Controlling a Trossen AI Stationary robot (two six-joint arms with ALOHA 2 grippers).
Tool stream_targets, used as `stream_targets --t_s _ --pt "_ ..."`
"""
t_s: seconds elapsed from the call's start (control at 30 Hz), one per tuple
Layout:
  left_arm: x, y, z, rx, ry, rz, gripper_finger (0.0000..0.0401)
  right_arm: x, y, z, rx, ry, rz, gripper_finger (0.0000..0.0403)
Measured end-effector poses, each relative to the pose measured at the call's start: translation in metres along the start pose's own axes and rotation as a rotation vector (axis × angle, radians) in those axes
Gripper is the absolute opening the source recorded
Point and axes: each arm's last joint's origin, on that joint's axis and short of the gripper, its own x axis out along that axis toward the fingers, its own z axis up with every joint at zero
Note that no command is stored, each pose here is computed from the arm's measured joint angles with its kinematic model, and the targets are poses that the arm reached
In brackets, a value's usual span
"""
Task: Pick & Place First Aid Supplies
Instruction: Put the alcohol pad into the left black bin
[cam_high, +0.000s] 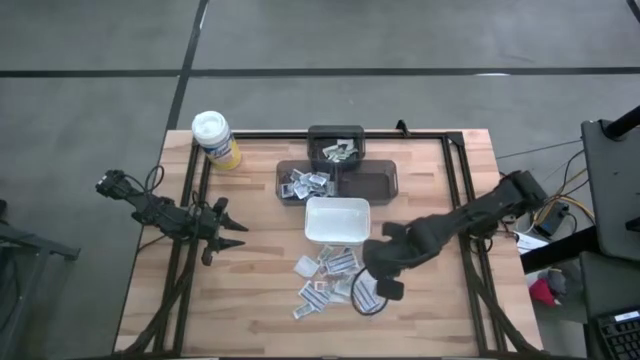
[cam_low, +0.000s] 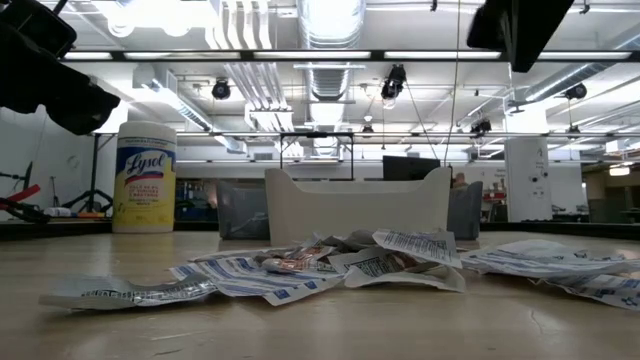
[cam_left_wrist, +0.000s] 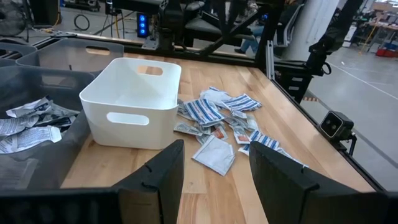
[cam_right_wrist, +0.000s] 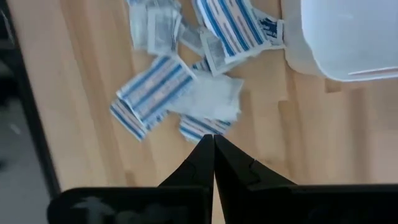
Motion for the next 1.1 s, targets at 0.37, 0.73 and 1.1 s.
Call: stream_targets --t_s 0.37,0.73,1.1 --pt "0.000 0.001 0.000 0.032 -0.007 0.030 0.0177 0.032 -0.003 -0.005 0.324 -0.224 0.231 0.0008" --pt "0.000 0.002 0.000 0.038 -0.016 0.078 0.0177 0.069 0.016 0.015 0.403 -0.270 0.372 0.0009" --pt "0.000 0.002 0.000 0.065 -0.015 0.078 0.0177 0.090 0.025 0.023 0.333 -0.117 0.320 0.0009"
